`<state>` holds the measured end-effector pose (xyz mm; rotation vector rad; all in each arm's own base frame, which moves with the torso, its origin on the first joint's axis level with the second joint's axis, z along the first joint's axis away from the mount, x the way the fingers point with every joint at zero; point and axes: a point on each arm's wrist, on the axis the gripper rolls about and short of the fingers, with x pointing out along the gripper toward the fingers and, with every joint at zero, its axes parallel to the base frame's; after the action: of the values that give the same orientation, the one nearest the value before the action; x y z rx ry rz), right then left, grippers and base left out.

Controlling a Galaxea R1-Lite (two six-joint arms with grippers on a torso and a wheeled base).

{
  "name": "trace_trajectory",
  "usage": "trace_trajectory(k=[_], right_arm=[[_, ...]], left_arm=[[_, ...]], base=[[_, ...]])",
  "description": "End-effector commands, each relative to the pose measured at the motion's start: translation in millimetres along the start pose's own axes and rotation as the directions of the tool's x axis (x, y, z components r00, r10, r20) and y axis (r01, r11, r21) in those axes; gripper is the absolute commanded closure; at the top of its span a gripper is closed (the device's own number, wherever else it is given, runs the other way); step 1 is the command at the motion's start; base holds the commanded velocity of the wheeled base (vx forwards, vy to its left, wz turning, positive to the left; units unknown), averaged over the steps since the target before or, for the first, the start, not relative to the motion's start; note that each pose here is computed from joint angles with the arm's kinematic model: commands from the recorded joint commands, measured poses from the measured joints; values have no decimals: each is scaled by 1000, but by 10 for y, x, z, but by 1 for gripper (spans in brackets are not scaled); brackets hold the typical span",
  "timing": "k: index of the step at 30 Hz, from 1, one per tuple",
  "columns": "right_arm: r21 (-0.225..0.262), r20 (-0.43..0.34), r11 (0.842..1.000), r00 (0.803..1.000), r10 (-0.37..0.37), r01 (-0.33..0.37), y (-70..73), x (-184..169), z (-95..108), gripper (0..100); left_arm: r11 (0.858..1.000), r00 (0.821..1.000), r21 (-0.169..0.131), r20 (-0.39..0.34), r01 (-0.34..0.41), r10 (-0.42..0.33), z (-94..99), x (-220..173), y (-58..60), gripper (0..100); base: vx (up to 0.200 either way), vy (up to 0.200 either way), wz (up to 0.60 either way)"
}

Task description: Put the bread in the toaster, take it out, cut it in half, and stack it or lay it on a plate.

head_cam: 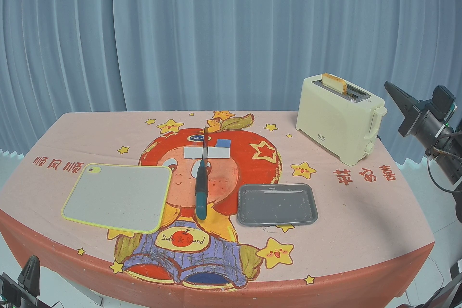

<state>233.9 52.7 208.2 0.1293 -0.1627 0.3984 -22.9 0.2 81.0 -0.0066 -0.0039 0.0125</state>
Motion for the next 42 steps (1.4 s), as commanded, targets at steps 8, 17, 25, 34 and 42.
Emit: trace_trajectory(k=[8,17,25,34,42], right_arm=[[0,-57,1000,998,15,-15,38,-30,-144,100],[15,-81,1000,997,18,-17,57,-13,-205,0],[18,-72,1000,997,17,-16,73,-31,-179,0],[26,-139,1000,990,-13,17,51,-32,-232,0],[23,-168,999,985,-37,42,25,-141,-195,0]], left_arm=[[1000,1000,0,-2,-1,1,-53,1,1,100],[1000,1000,0,-1,0,0,-52,1,0,100],[1000,1000,0,-1,-1,1,-52,1,1,100],[1000,1000,0,-1,0,0,-52,1,0,100],[1000,1000,0,-1,0,0,-52,1,0,100]], base=[[0,0,0],[0,0,0],[0,0,0],[0,0,0],[0,0,0]])
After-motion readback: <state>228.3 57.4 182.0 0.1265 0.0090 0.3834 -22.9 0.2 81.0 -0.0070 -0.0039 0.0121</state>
